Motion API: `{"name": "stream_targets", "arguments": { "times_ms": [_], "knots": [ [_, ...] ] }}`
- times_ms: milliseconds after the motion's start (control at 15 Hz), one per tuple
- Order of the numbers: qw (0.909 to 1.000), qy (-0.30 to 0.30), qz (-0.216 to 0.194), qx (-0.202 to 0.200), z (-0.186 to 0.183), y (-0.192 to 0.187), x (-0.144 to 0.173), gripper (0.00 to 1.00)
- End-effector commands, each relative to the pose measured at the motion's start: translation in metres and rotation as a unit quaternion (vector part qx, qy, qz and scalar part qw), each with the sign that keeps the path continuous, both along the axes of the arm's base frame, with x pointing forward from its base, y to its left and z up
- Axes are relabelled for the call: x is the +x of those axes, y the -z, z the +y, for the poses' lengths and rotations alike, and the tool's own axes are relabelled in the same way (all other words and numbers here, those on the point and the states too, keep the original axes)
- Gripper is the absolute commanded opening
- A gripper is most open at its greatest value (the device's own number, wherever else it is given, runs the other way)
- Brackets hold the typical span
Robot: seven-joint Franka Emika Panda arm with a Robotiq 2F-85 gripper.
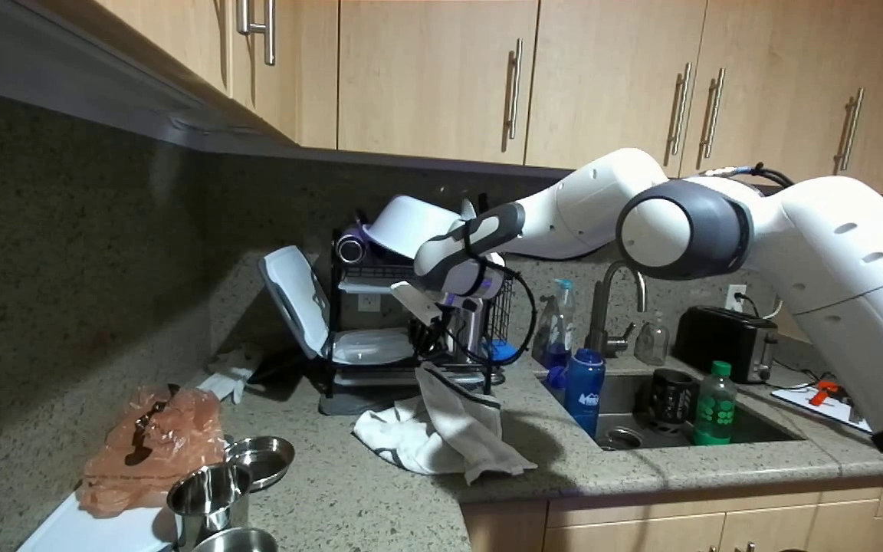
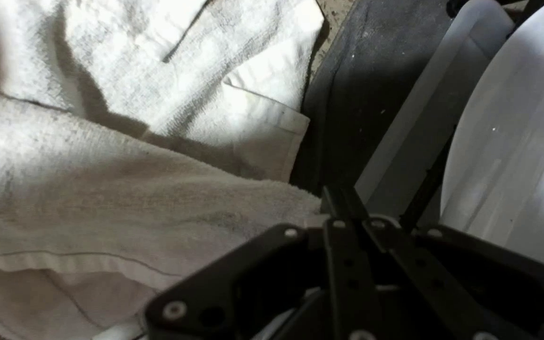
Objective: Fold the towel
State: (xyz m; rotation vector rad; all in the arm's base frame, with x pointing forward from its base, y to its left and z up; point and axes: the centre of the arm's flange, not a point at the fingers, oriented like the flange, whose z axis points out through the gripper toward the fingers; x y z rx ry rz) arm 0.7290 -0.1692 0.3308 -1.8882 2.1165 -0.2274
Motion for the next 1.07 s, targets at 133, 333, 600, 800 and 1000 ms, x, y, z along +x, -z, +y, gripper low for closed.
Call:
{"name": "stream_targets", "arguments": {
  "times_ms": [133,333,600,800,1000],
  "knots": [
    [0.9999,0.015,-0.002,-0.005,0.005,0.003,0.011,0.40],
    [0.9998,0.015,-0.008,-0.007,0.007,-0.003,-0.001,0.65],
    [0.9998,0.018,0.007,-0.011,0.004,-0.018,-0.027,0.93],
    [0.9985,0.016,0.051,-0.013,-0.003,-0.026,-0.063,1.00],
    [0.9955,0.016,0.092,-0.017,-0.008,-0.030,-0.097,1.00]
  ]
}}
